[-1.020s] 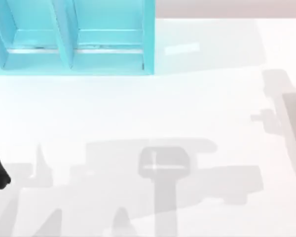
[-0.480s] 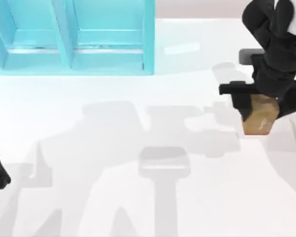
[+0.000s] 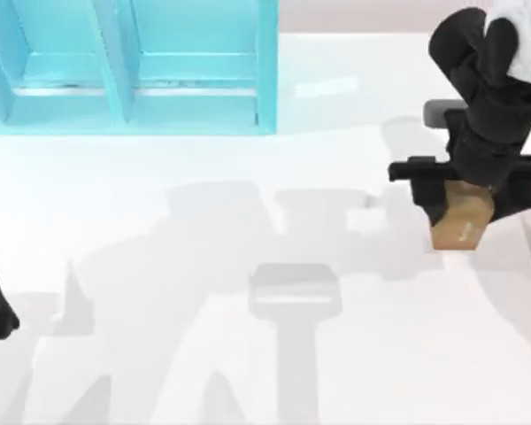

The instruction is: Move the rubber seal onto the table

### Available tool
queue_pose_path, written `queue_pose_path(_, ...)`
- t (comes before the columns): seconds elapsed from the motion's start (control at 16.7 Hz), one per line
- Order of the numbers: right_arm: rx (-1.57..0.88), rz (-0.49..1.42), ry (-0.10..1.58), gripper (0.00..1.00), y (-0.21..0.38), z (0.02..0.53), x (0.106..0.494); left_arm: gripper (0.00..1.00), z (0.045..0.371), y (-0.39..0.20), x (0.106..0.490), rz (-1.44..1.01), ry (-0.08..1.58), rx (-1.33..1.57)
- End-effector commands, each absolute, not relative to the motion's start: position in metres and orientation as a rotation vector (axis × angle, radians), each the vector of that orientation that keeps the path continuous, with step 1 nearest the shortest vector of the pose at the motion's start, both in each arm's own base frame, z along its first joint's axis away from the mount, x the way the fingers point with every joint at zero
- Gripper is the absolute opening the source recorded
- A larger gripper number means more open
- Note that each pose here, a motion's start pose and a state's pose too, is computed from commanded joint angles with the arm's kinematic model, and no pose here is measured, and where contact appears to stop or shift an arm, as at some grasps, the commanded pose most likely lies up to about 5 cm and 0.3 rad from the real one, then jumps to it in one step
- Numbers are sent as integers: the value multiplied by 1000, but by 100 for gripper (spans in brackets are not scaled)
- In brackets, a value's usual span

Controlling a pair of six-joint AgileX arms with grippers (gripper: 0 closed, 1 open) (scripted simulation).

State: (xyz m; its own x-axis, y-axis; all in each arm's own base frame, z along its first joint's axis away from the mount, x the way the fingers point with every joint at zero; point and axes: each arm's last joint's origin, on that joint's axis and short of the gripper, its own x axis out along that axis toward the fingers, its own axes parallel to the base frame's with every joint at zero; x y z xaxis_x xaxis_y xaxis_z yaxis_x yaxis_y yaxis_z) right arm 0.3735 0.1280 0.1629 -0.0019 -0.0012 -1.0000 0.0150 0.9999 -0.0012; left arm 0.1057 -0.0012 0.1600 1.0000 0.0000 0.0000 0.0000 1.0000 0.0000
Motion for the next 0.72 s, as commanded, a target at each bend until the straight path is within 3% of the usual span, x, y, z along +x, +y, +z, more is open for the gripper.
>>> queue_pose_path(0.42,9,-10,1569,0,129,138,374,100,160,-1,106,0,0,0)
queue_pose_path(0.72,9,-10,1569,38,129,138,374,100,160,-1,106,0,0,0)
